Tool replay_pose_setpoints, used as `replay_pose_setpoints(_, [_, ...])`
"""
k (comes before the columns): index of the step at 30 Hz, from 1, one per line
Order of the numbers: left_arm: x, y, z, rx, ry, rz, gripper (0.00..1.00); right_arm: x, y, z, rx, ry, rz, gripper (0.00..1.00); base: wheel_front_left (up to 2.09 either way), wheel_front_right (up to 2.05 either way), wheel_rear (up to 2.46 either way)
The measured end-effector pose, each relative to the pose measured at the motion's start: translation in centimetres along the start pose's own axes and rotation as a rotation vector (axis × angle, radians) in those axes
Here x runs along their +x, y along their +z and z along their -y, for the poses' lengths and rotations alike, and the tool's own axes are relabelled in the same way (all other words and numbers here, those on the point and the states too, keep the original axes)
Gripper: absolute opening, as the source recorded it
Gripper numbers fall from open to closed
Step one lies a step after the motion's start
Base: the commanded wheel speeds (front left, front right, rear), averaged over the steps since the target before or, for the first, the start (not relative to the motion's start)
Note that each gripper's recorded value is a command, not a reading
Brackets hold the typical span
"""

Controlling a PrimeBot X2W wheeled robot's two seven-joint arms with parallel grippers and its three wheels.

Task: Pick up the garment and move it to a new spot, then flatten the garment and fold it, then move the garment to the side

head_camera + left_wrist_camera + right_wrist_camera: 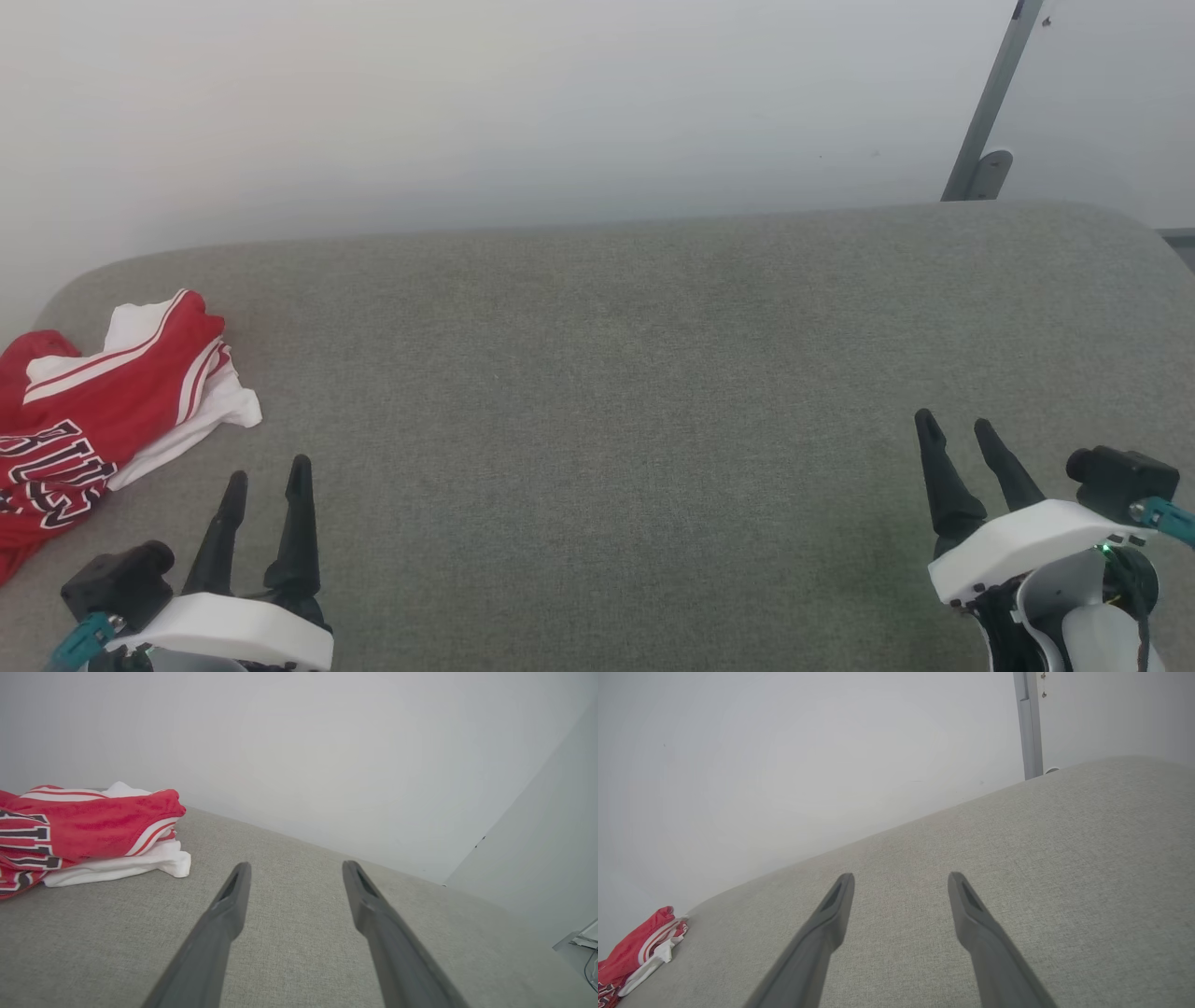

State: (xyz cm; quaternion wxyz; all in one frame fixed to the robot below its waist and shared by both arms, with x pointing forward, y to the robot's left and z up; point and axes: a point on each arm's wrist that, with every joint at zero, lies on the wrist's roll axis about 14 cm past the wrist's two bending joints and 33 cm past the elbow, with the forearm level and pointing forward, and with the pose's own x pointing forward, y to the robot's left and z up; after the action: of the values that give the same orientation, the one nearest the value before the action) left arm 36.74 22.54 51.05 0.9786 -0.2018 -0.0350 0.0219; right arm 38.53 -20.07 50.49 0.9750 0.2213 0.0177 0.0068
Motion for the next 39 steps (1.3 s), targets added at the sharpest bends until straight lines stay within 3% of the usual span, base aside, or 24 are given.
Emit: replay_pose_setpoints(39, [-0.4,0.9,1.1,0.267,-0.083,0.048,1.00,0.2,1.0,-1.1,-0.276,0.043,0.043,1.00,0.00,0.00,0.00])
